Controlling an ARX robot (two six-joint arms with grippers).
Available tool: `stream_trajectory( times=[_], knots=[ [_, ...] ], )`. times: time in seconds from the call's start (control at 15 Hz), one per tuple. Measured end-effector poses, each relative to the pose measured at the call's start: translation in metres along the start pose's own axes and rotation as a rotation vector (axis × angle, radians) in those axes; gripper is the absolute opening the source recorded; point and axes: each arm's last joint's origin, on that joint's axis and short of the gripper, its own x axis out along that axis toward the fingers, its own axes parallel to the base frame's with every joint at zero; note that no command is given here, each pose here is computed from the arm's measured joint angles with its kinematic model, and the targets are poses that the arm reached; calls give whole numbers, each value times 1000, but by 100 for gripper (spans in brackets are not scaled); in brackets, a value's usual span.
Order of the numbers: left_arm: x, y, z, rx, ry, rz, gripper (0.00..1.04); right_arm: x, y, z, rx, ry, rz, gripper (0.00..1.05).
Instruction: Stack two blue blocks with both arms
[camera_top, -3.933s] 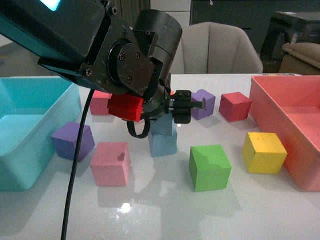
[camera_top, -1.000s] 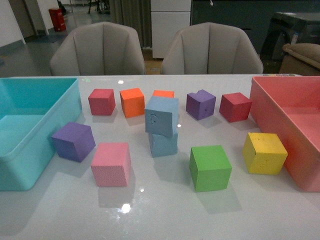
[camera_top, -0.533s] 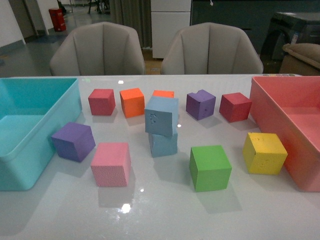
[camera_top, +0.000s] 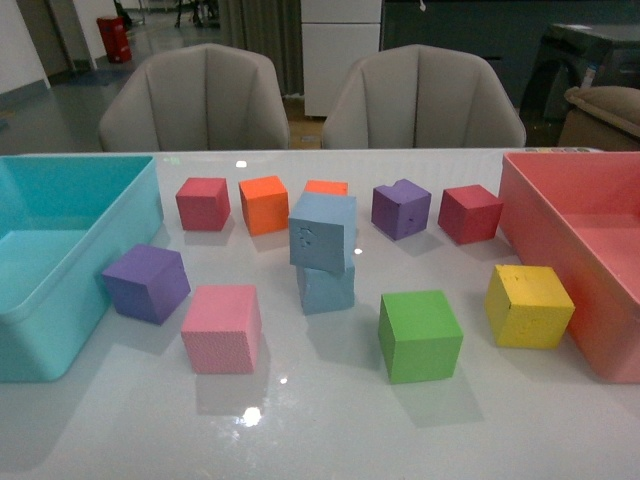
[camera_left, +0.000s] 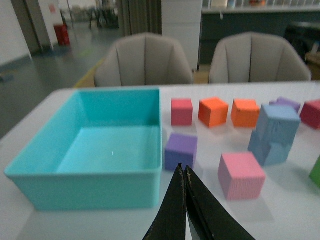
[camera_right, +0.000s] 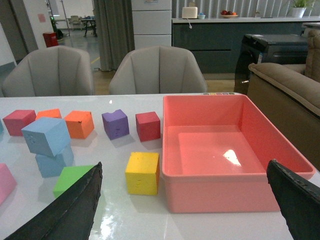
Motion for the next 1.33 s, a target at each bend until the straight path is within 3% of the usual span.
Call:
stream_trajectory(
  times=[0.07, 0.53, 0.6, 0.73, 0.93, 1.33],
  knots=[
    [-2, 0, 6, 0, -51, 2, 2, 0, 0, 0, 0, 0, 0, 98],
    [-1, 0, 3, -1, -30, 0, 3, 0, 0, 0, 0, 0, 0, 98],
    [-1, 0, 3, 0, -30, 0, 15, 0, 0, 0, 0, 0, 0, 98],
    [-1, 0, 3, 0, -30, 0, 68, 0, 0, 0, 0, 0, 0, 98],
    [-1, 0, 3, 0, -30, 0, 99, 0, 0, 0, 0, 0, 0, 98],
    [-1, 0, 3, 0, -30, 0, 98, 0, 0, 0, 0, 0, 0, 98]
  ],
)
